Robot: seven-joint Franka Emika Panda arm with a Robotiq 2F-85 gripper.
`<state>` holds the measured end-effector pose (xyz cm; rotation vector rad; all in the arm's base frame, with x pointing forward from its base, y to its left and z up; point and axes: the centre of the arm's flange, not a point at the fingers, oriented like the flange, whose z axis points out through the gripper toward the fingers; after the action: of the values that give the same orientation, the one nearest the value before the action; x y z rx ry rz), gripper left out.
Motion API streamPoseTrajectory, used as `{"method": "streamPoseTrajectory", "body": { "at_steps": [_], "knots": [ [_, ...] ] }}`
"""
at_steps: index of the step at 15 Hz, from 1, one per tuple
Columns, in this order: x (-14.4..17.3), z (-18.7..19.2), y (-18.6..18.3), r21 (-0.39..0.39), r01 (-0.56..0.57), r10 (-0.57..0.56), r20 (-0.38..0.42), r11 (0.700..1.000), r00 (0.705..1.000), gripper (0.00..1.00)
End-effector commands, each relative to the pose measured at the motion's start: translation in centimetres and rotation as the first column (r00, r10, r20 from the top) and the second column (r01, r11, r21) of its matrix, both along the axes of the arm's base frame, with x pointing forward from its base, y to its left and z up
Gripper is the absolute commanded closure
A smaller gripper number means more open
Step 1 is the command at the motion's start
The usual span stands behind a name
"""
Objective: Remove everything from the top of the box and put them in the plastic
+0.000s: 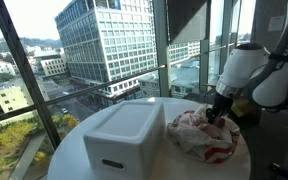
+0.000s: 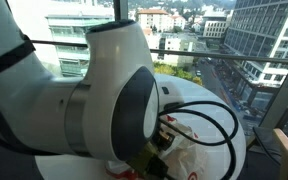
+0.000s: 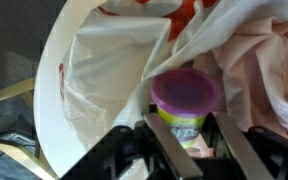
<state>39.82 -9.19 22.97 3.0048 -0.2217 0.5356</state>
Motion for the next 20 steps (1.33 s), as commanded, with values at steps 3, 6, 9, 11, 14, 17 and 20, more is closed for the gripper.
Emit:
{"method": "streamPoseTrajectory", "body": {
  "at_steps": [3,6,9,11,14,17,20],
  "knots": [
    [0.9,0.3,2.6,0.015,-0.058,0.057,0.058,0.998,0.997,0.82],
    [1.2,-1.1,4.6,0.018,-0.108,0.108,0.026,0.994,0.994,0.82],
    [1.9,-2.6,5.9,0.002,-0.151,0.151,-0.007,0.989,0.989,0.32],
    [2.1,-1.7,6.6,0.003,-0.171,0.171,-0.002,0.985,0.985,0.25],
    [1.5,0.6,7.6,0.01,-0.173,0.173,0.027,0.985,0.985,0.02],
    [0.6,3.4,7.9,-0.021,-0.176,0.177,0.071,0.984,0.982,0.0],
    [0.4,7.1,7.9,-0.072,-0.173,0.18,0.108,0.982,0.978,0.0]
  ]
}}
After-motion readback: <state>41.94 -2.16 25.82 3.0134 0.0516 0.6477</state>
